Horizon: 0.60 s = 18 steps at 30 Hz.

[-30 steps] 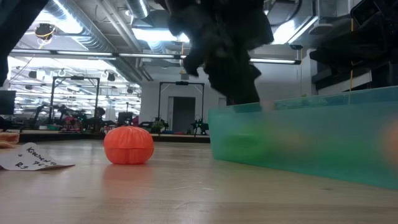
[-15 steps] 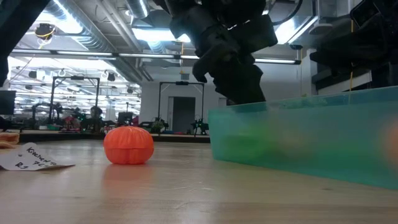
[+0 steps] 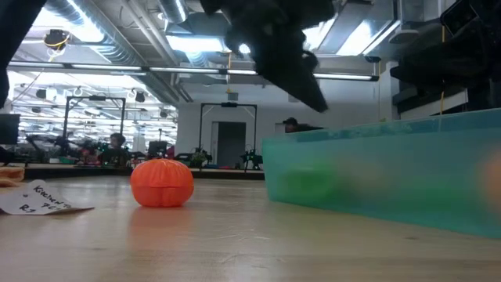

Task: Pick and placing Produce into tupperware
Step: Put the tangerine into the green bin

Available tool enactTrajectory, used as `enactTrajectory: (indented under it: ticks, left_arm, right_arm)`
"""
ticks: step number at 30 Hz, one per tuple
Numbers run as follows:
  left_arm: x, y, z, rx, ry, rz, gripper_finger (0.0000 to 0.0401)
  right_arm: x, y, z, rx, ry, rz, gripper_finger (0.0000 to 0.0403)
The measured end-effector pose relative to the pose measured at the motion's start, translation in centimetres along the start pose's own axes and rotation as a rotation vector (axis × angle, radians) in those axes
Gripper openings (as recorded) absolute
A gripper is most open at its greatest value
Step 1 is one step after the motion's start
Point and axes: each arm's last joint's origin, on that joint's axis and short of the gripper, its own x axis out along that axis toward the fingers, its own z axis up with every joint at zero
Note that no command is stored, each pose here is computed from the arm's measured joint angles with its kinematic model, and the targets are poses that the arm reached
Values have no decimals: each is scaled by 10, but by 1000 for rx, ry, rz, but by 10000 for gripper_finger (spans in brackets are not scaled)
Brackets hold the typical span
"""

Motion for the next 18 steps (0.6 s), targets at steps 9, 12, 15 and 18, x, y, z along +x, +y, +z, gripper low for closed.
enactTrajectory:
  ticks: [9,12,15,18]
  left_arm:
    - [-35,-10,-10,-78,2,-2,119]
    - [-49,-21,-15,-93,-69,3,113]
    - [-62,-31,-29,-130,-129,27,107]
    - [-75,-44,-45,-170,-169,56,101]
  right_arm:
    - [0,0,0,29,-4,1,163]
    - [0,0,1,28,-9,0,163]
    - [0,0,2,30,-15,1,163]
    - [0,0,2,26,-20,2,163]
